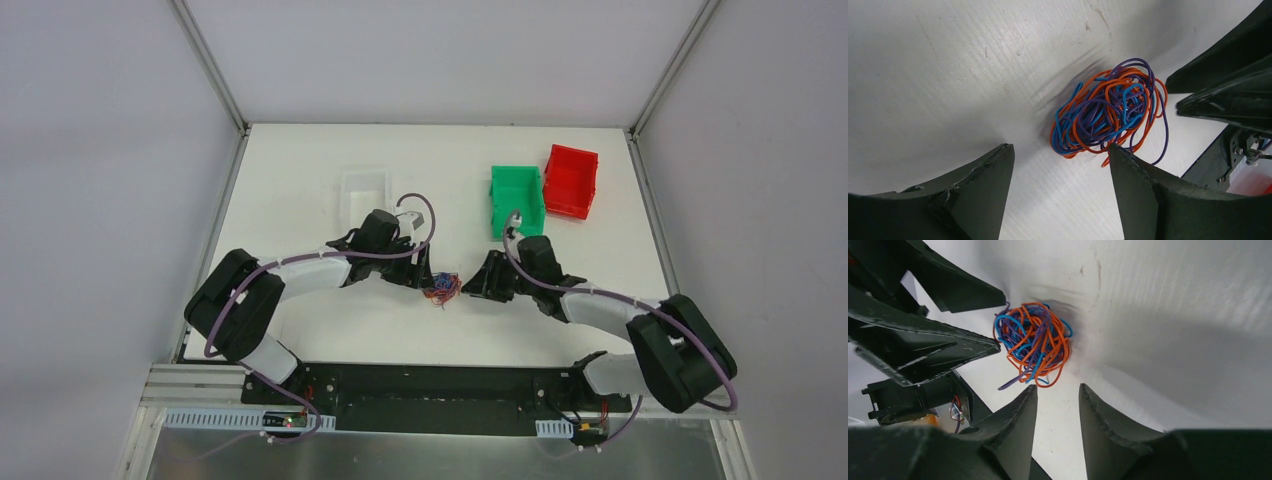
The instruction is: Untangle the cables
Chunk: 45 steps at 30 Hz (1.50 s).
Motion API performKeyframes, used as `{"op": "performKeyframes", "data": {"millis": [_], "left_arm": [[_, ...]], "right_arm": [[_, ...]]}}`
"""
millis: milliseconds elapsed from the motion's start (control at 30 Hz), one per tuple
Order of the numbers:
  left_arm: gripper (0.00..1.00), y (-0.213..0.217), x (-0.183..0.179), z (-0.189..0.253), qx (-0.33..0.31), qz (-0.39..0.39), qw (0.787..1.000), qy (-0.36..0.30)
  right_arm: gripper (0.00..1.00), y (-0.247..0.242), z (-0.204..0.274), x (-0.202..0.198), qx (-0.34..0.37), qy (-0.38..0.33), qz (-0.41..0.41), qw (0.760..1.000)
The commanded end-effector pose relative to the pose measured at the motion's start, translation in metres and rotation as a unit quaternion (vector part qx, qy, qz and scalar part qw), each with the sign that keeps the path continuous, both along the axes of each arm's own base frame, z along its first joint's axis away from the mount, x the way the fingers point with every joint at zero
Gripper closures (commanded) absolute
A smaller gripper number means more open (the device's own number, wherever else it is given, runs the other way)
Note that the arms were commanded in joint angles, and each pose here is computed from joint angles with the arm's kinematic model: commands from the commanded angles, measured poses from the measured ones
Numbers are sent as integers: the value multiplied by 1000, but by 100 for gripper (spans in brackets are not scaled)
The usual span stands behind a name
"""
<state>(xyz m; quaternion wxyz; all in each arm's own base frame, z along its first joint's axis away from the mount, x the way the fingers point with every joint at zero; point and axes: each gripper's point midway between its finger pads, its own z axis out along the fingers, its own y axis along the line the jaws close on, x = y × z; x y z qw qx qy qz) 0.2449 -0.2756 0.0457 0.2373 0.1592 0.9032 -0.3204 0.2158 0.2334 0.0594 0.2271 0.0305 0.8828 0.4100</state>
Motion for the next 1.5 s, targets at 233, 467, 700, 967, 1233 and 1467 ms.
{"op": "performKeyframes", "data": {"millis": [233,467,700,967,1233,1467], "left_arm": [[38,-20,16,20,-46,13,999,-21],[43,-26,17,18,-62,23,998,-19],[46,-24,18,17,-64,37,997,-26],[44,-21,14,14,-80,61,994,-38],[43,-19,14,14,-78,67,994,-48],[52,-24,15,9,-75,57,995,-37]], "right_arm": [[62,40,0,16,6,-13,11,1000],[59,32,4,21,6,-37,-22,999],[48,19,20,23,-2,-80,-45,996],[58,19,14,21,-20,-64,-36,997],[60,35,5,24,-24,-51,-18,998],[68,40,0,22,-30,-47,-13,998]]}}
